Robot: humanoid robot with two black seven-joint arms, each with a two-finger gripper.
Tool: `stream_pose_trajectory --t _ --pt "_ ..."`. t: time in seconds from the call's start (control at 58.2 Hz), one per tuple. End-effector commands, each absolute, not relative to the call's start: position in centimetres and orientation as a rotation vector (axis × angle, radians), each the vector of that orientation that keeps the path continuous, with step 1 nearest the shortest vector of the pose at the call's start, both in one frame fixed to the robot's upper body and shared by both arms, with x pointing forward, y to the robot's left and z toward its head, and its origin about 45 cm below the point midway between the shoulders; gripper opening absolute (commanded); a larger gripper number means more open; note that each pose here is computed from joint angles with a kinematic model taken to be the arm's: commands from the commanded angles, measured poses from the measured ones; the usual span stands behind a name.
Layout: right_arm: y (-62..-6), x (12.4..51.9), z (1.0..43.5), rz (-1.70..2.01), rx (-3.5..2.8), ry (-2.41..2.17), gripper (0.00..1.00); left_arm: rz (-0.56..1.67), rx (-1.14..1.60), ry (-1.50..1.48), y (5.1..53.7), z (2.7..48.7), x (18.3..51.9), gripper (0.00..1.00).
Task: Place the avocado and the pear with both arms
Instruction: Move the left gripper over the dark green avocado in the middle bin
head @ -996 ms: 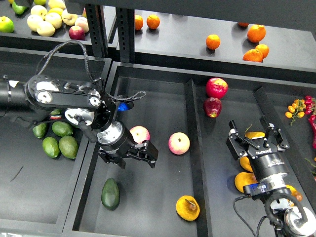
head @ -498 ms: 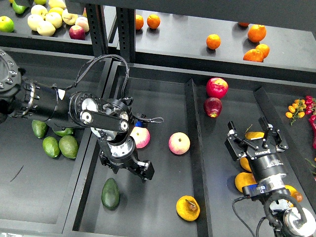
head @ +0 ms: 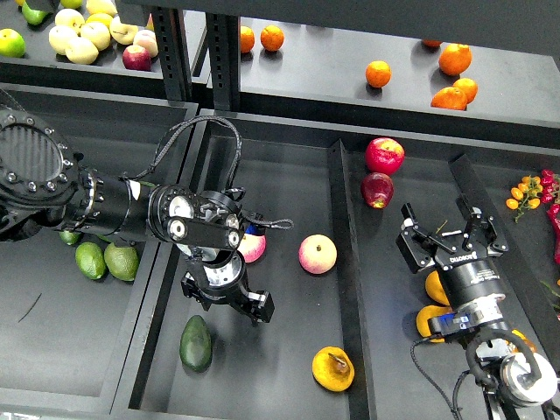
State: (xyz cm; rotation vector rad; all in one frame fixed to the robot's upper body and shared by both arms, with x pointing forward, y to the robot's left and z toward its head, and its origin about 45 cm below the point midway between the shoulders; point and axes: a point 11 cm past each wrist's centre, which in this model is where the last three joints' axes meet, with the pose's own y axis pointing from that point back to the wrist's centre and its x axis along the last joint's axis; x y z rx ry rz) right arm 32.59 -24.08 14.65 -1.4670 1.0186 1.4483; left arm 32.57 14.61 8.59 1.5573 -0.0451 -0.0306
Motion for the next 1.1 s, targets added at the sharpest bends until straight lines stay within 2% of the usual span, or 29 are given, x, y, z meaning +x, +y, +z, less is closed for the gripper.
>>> stream_pose_trajectory --t 0.0,0.378,1.082 --pt "-24.1 32.7 14.8 1.446 -1.47 1.016 0.99 -0.024 1.57 -0.002 15.7 7.0 31.8 0.99" --pt "-24.1 32.7 14.7 1.447 -1.469 1.017 0.99 -0.024 1.575 0.035 16.3 5.7 30.9 0.99" --pt "-23.8 32.5 14.6 1.456 -1.475 1.013 0.99 -0.008 1.588 0.031 16.8 5.7 31.3 0.99"
